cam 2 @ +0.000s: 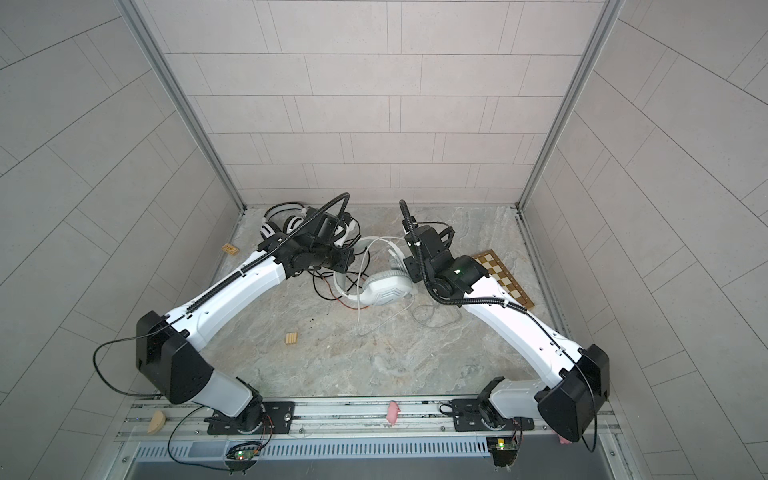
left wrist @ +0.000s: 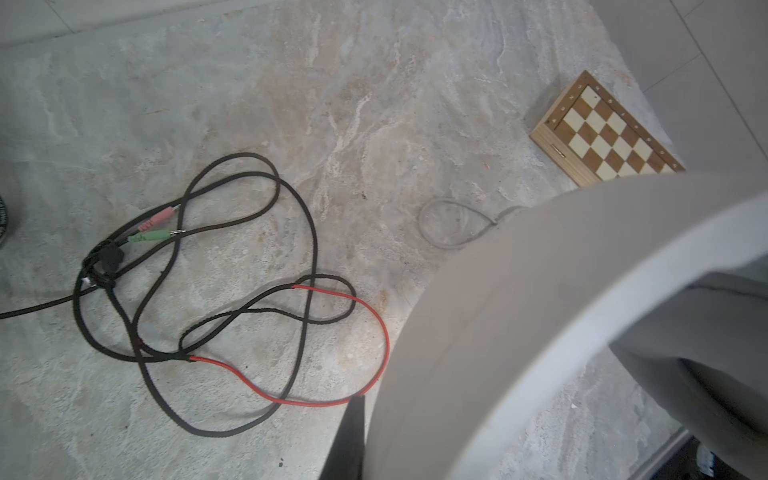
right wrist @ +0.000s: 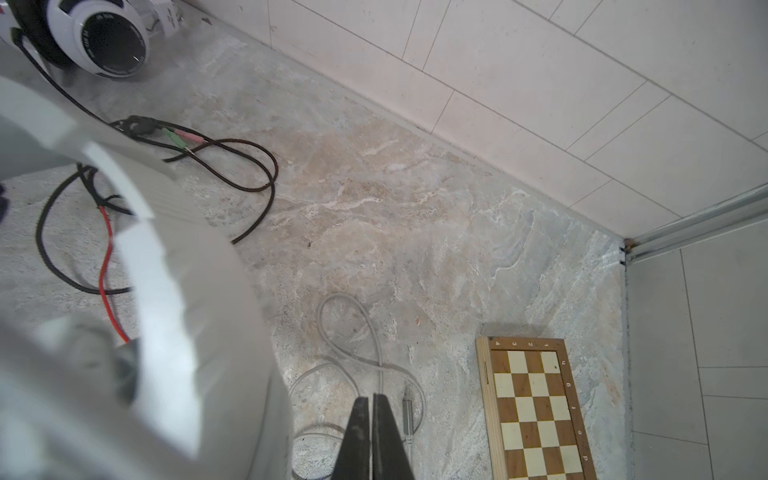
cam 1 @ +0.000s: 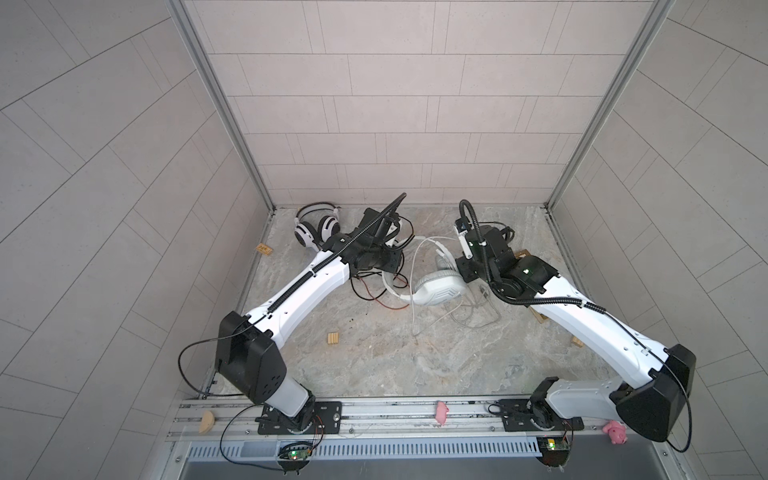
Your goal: Wrap the headphones
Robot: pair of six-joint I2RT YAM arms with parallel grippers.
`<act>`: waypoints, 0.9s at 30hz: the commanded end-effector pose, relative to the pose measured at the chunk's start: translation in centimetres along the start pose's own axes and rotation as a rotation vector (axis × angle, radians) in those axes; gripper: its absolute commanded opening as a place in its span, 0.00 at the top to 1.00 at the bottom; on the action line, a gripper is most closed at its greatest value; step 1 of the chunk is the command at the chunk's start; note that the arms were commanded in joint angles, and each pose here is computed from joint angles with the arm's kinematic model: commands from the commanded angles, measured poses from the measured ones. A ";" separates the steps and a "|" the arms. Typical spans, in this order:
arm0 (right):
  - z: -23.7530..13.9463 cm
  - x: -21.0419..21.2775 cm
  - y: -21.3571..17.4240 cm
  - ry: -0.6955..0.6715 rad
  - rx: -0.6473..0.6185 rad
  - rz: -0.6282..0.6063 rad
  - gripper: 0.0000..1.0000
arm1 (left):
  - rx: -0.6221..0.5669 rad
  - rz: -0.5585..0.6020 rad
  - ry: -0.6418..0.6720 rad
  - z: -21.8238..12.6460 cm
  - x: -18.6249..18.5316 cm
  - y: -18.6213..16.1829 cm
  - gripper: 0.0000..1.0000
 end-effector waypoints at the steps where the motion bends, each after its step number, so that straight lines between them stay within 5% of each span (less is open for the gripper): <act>1: 0.8 -0.2 0.0 0.029 -0.004 0.035 1.00 | -0.154 0.019 -0.099 -2.7 -1.1 1.5 1.00; 27: 9.1 3.0 -2.8 0.376 0.020 0.236 0.98 | -0.539 -0.097 -0.130 -8.3 1.3 0.8 1.00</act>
Point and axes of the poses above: each gripper's point midway between its finger pads, its own z axis out along the fingers, its own x axis along the line the jaws close on, y = z × x, the point moved 10 cm from there along -z, back along the fingers, and after that the axes turned 10 degrees about z, right-handed, at the moved point
